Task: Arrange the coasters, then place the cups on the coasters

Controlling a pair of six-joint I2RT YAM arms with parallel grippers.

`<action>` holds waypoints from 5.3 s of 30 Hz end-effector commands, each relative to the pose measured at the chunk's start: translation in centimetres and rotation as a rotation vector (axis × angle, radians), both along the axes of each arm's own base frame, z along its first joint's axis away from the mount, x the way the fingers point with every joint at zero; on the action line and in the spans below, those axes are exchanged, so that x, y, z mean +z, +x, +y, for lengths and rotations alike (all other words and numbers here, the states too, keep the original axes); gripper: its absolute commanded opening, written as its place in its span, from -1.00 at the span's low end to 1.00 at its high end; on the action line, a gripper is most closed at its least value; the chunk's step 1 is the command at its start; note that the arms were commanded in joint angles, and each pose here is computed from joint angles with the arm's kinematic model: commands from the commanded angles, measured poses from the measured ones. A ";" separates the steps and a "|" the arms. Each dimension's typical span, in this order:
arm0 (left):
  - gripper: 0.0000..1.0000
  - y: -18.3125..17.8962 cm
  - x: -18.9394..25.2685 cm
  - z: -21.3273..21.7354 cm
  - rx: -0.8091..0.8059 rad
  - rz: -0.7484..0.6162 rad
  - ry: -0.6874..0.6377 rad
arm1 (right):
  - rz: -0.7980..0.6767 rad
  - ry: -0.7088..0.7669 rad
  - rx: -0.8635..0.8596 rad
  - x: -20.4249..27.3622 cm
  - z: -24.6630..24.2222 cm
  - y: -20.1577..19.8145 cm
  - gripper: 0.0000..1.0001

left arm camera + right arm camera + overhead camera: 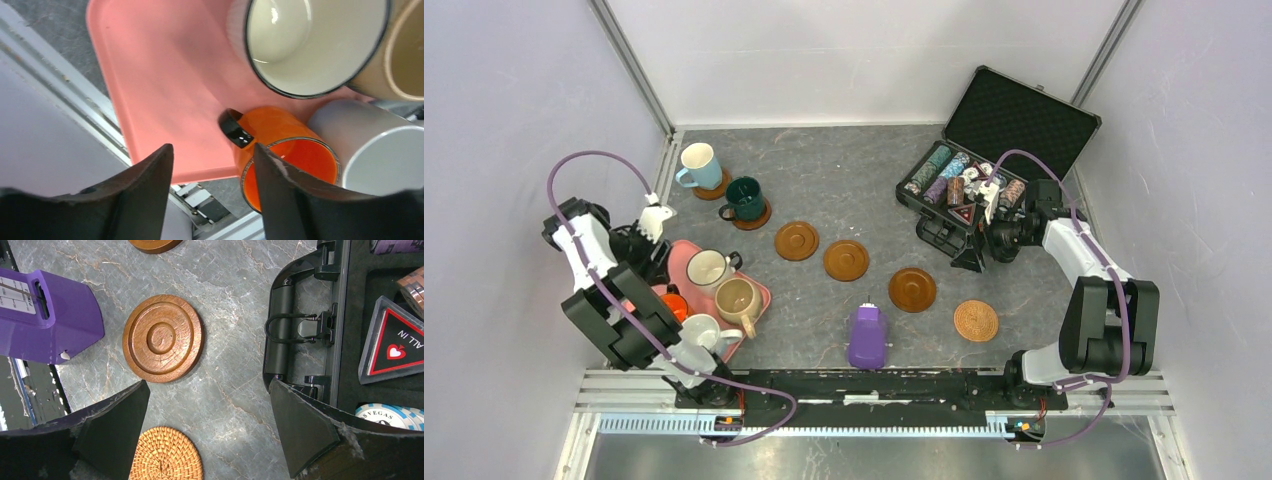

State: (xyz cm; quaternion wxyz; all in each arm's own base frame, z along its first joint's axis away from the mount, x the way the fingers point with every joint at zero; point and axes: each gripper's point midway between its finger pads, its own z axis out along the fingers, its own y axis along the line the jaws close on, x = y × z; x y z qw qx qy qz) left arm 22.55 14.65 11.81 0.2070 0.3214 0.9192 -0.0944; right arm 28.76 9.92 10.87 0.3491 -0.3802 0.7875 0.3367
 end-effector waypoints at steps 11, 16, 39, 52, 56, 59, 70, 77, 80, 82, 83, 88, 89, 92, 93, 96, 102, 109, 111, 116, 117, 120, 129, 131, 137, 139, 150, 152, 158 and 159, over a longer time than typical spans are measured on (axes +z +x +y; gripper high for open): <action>0.08 2.8 -1.6 0.7 0.174 -0.002 0.021 | -0.022 0.001 0.000 0.4 0.1 0.3 0.96; 0.07 1.9 -2.7 -0.4 0.139 0.041 0.029 | -0.019 0.000 0.000 0.2 0.1 0.2 0.96; -0.06 -5.0 -4.4 3.9 0.070 0.186 0.216 | -0.022 0.003 0.014 0.3 0.2 0.0 0.96; 0.34 -6.5 -1.5 4.9 -0.030 0.079 0.218 | -0.019 0.011 0.021 0.2 0.3 -0.2 0.96; 0.41 -6.9 -1.6 6.0 -0.051 0.080 0.263 | -0.022 0.011 0.023 0.2 0.3 -0.2 0.96; 0.42 -7.8 -1.6 6.2 -0.099 0.094 0.265 | -0.021 0.009 0.025 0.2 0.3 -0.3 0.96; 0.47 -10.6 -4.6 2.2 -0.308 0.091 0.038 | -0.020 0.014 0.029 0.3 0.4 -0.4 0.96; 0.45 -9.0 -6.2 2.2 -0.336 -0.001 0.059 | -0.012 0.008 0.026 0.0 0.3 -0.6 0.96; 0.36 -9.0 -6.8 2.1 -0.339 0.000 0.040 | -0.013 0.008 0.026 0.1 0.3 -0.6 0.96; 0.25 -9.0 -7.0 1.9 -0.338 0.001 0.024 | -0.014 0.005 0.025 0.1 0.3 -0.6 0.96; 0.18 -9.1 -7.1 1.7 -0.335 0.000 0.016 | -0.015 0.004 0.024 0.1 0.2 -0.6 0.96; -0.22 -9.0 -7.2 1.9 -0.288 -0.028 -0.005 | -0.011 0.001 0.024 0.0 0.2 -0.7 0.96; -0.34 -9.0 -7.3 2.2 -0.271 -0.026 0.004 | -0.012 0.001 0.024 0.1 0.2 -0.7 0.96; -0.57 -9.3 -6.7 3.0 -0.237 -0.051 0.017 | -0.013 0.000 0.026 0.1 0.2 -0.8 0.96; -0.63 -9.4 -6.3 3.2 -0.227 -0.064 0.016 | -0.010 0.000 0.027 0.0 0.2 -0.8 0.96; -0.73 -9.5 -5.0 3.3 -0.179 -0.103 -0.016 | -0.010 0.002 0.027 0.0 0.2 -0.8 0.96; -0.90 -9.9 -2.9 2.5 -0.114 -0.142 -0.061 | -0.010 0.010 0.029 0.2 0.3 -0.7 0.96; -0.95 -7.7 1.4 1.7 0.048 -0.246 -0.106 | -0.013 0.015 0.034 0.3 0.4 -0.8 0.96; -0.95 -7.0 2.7 1.7 0.108 -0.256 -0.130 | -0.019 0.014 0.035 0.5 0.4 -0.7 0.96; -0.95 -5.0 5.5 1.2 0.189 -0.264 -0.144 | -0.025 0.019 0.034 0.7 0.4 -0.5 0.96; -0.95 -4.5 6.0 0.9 0.207 -0.260 -0.146 | -0.028 0.020 0.035 0.8 0.5 -0.4 0.96; -0.95 -2.6 6.9 -0.6 0.209 -0.252 -0.129 | -0.024 0.025 0.036 0.7 0.5 -0.5 0.96; -0.95 5.0 12.5 -5.7 0.271 -0.381 -0.129 | -0.047 0.006 0.024 0.9 0.3 -0.5 0.96; -0.95 6.1 13.3 -7.1 0.289 -0.398 -0.138 | -0.044 0.008 0.022 0.8 0.3 -0.5 0.96; -0.95 8.2 13.6 -12.9 0.256 -0.417 -0.222 | -0.039 0.007 0.021 0.6 0.3 -0.6 0.96; -0.95 8.9 13.2 -14.4 0.268 -0.408 -0.224 | -0.037 0.006 0.021 0.6 0.3 -0.6 0.96; -0.95 8.3 5.2 -21.7 0.115 -0.256 -0.105 | -0.034 -0.009 0.018 0.3 0.1 -0.7 0.96; -0.95 8.1 3.8 -22.2 0.100 -0.215 -0.098 | -0.031 -0.010 0.017 0.2 0.1 -0.7 0.96; -0.95 8.9 1.1 -22.8 0.098 -0.180 -0.076 | -0.033 -0.021 0.011 0.1 -0.1 -0.7 0.96; -0.95 9.1 1.0 -22.9 0.098 -0.178 -0.078 | -0.033 -0.023 0.010 0.1 -0.1 -0.7 0.96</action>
